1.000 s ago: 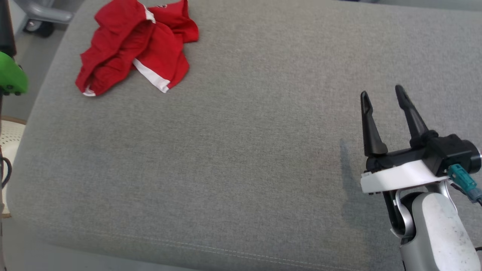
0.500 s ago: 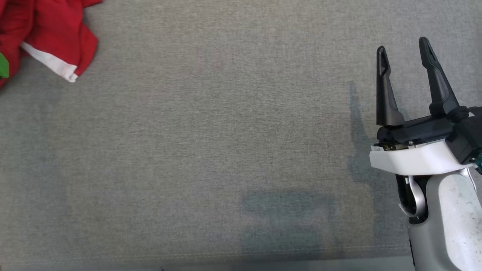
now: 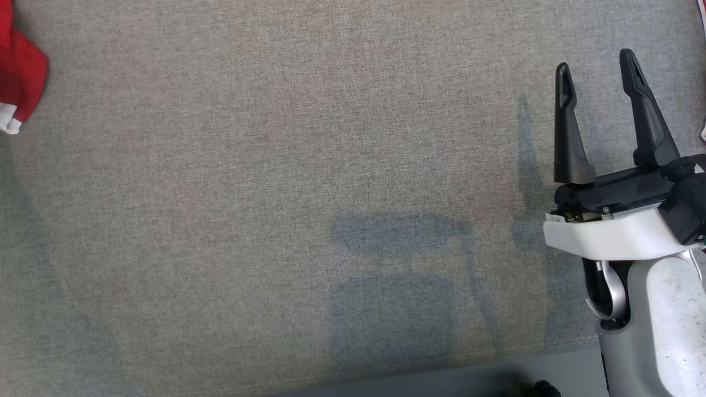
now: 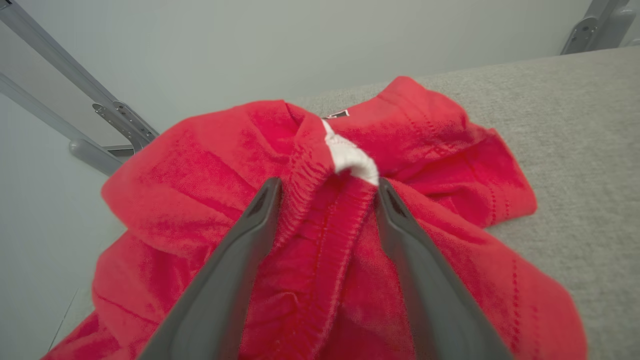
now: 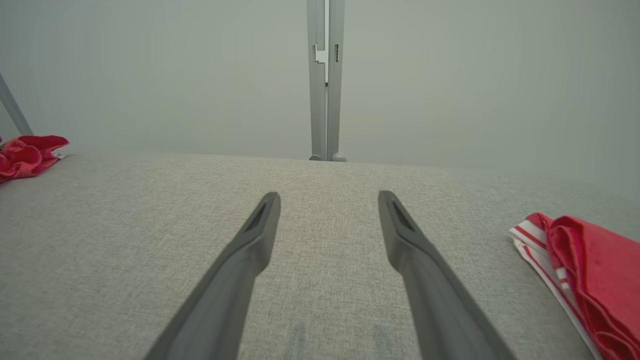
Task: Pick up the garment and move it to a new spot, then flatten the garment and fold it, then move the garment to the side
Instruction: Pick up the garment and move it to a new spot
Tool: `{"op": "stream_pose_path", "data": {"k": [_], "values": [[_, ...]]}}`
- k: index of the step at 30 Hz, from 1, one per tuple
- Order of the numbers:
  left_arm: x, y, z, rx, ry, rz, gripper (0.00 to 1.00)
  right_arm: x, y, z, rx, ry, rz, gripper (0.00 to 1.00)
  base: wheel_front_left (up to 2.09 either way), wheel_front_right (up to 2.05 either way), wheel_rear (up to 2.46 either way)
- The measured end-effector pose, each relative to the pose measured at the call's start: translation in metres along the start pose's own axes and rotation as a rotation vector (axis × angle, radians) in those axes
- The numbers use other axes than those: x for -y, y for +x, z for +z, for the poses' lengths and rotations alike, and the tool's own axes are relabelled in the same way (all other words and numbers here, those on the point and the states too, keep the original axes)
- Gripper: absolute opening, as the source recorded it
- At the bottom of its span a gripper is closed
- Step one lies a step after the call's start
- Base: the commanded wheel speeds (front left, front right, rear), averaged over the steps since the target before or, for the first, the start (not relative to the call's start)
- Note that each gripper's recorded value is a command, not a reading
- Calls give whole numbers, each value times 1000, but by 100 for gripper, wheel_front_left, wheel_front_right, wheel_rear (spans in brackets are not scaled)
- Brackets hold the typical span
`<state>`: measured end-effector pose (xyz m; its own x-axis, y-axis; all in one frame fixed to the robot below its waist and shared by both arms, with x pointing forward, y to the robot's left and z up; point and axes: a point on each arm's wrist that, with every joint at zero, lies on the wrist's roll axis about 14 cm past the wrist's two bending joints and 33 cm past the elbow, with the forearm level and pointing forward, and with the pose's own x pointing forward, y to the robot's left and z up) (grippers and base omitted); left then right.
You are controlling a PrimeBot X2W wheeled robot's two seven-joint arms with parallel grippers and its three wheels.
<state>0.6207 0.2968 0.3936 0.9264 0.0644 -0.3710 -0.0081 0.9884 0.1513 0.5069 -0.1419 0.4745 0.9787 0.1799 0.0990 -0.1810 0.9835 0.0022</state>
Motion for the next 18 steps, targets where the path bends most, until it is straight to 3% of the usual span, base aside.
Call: {"op": "stream_pose_path", "data": {"k": [1,2,4,5,18], "values": [[-1,0,0,4,-1,3,80,0,0,0,0,0,0,100,0,0,0],[-2,0,1,9,-1,10,51,0,0,1,1,0,0,100,0,0,0],[-6,-2,5,22,-2,19,21,0,0,3,7,1,1,100,0,0,0],[-7,-4,6,27,-3,22,0,-1,0,5,12,2,1,100,0,0,0],[-15,-32,61,155,-18,24,0,-6,-11,33,61,20,8,100,0,0,0]]}}
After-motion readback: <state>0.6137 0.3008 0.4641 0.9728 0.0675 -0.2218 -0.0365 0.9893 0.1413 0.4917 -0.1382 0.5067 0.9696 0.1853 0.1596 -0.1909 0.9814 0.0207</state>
